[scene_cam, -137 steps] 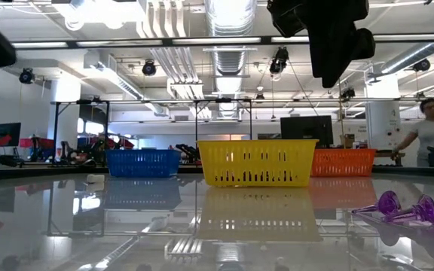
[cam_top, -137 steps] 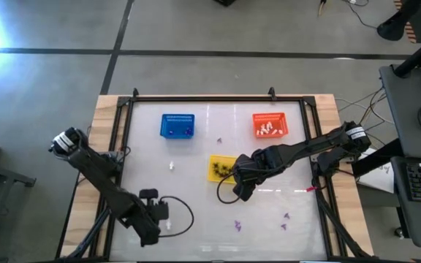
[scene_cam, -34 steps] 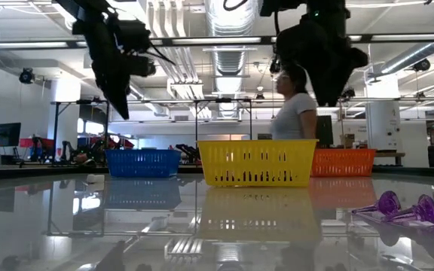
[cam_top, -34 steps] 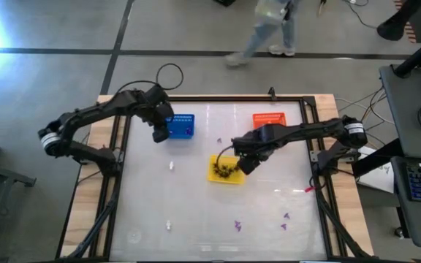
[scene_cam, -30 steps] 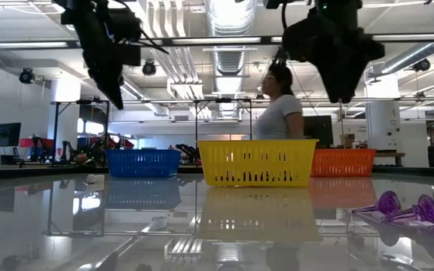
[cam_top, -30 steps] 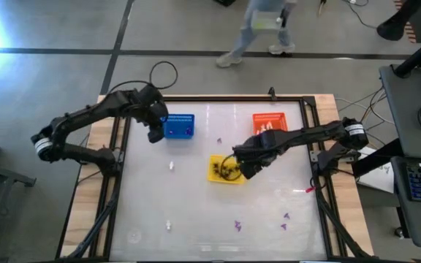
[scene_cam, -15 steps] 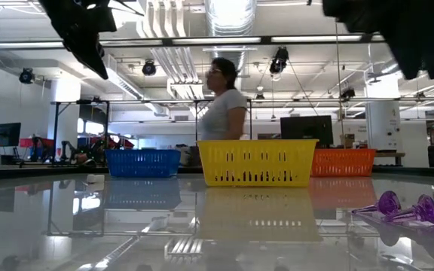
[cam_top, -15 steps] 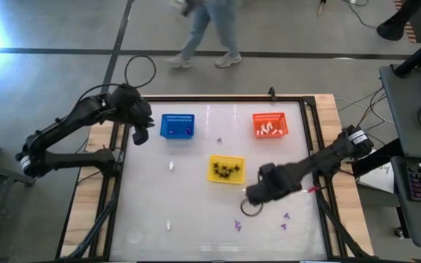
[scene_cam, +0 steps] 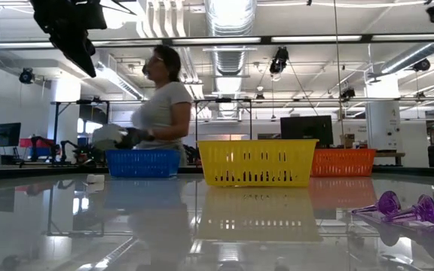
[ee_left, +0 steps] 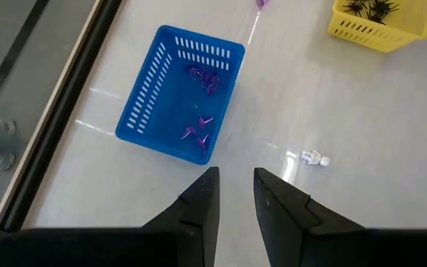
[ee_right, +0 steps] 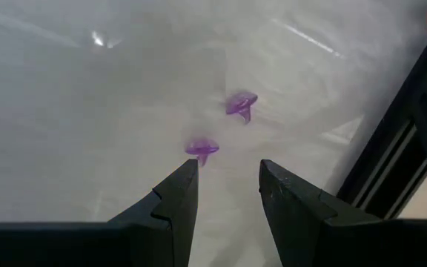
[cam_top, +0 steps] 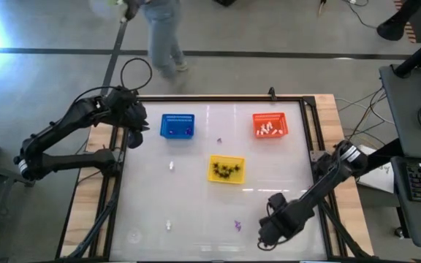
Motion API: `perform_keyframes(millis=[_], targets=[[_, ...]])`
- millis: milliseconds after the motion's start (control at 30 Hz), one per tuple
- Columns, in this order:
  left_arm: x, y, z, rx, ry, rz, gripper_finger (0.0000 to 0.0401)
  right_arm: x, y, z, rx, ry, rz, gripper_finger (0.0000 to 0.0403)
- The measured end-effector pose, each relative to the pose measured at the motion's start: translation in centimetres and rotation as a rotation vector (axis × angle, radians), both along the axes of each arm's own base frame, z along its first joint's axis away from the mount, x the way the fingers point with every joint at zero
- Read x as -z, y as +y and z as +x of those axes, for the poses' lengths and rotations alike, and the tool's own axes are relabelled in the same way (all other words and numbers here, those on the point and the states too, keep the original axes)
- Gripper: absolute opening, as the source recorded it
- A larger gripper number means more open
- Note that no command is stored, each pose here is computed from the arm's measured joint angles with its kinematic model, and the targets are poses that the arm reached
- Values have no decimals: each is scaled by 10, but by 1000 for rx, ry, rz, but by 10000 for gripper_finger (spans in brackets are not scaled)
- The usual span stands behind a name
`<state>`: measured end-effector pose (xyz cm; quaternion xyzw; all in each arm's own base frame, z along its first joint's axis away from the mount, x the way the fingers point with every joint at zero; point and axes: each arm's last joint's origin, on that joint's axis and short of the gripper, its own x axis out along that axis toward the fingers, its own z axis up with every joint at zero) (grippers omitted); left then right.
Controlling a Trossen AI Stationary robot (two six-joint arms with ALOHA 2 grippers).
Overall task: Sort Halloween decoration
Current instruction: Put the purple witch hat toy into the blue bin
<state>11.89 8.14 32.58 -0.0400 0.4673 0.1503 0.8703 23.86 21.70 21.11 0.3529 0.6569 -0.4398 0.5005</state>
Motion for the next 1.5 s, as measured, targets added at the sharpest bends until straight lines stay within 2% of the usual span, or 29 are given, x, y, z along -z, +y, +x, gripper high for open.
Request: perform_keyframes(millis=[233,400,567,800,1300,1400,1500], targets=[[-2,-3,-4,1,-13,8,68,17,17,-10,-52,33,-40,137],[-4,-5,-5,7,-39,-14,68,25,15,-19,-15,16,-124,137],[-4,-7,-6,16,-71,-55,68,35,14,-21,-28,-39,-93,137],[-5,-7,-6,-1,-76,-66,68,51,6,-28,-5,-11,-127,137],[-4,-8,-7,-22,-76,-83,68,88,-10,-42,58,-66,-66,136],[-4,-7,-6,-22,-74,-86,68,90,-15,-46,106,-77,-66,126],[-3,-7,-5,-22,-70,-88,68,92,-21,-50,153,-100,-49,98]])
